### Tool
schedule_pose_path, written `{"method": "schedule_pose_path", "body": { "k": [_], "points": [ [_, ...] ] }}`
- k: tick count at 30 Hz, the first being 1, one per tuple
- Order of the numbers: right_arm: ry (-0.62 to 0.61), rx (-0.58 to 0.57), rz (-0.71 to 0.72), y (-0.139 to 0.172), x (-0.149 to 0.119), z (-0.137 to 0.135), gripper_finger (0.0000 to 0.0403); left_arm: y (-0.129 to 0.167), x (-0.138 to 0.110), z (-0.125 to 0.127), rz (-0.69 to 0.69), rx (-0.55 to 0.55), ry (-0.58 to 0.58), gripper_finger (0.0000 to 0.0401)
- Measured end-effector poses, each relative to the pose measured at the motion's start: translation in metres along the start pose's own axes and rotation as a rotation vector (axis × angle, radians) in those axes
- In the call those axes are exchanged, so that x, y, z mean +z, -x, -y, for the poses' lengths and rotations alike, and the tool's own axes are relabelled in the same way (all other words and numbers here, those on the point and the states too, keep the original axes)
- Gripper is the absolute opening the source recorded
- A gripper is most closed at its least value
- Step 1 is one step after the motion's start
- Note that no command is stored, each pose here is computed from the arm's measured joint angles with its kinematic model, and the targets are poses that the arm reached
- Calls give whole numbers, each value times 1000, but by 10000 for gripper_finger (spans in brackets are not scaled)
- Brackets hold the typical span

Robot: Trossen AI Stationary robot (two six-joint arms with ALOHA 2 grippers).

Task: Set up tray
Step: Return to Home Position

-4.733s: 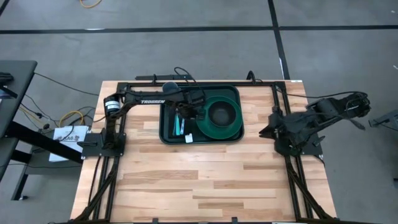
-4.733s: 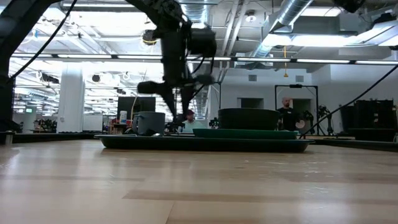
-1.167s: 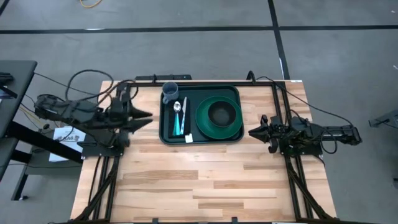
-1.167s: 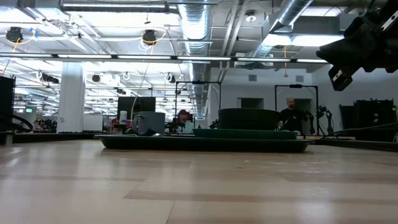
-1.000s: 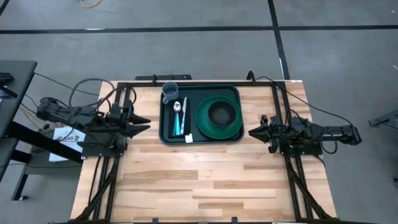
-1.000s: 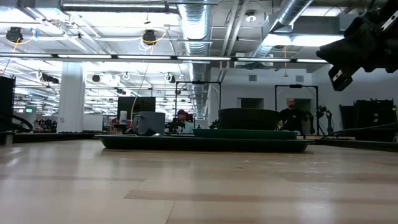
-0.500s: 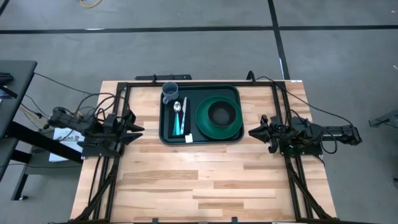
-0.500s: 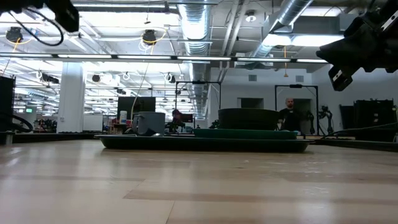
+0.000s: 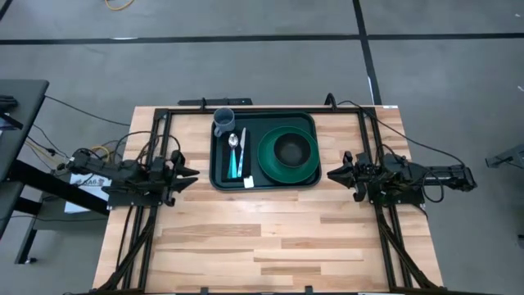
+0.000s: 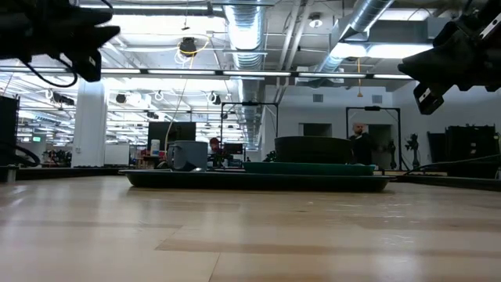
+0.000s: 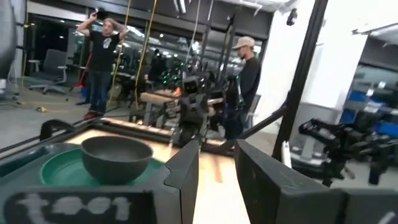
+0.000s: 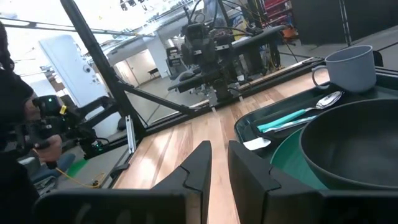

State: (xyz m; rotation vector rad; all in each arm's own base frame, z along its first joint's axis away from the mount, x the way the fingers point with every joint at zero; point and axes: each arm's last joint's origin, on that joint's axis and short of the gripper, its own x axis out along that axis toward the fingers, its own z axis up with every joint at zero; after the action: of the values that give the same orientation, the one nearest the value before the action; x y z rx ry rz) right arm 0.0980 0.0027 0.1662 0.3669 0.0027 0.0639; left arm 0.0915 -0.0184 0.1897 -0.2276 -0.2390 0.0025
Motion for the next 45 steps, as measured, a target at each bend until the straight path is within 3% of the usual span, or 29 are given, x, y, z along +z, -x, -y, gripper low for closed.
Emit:
{"method": "schedule_pose_path", "body": {
  "k": [11,17,25,45],
  "points": [
    [0,0,0,0,0,0,47,-1,-16,-14,-182,-15,-189,92],
    [0,0,0,0,0,0,47,-2,-16,-21,-200,-16,-270,92],
    [0,0,0,0,0,0,47,-2,-16,-27,-196,53,-286,92],
    [0,0,0,0,0,0,47,-2,-16,-28,-196,59,-240,92]
  ]
}}
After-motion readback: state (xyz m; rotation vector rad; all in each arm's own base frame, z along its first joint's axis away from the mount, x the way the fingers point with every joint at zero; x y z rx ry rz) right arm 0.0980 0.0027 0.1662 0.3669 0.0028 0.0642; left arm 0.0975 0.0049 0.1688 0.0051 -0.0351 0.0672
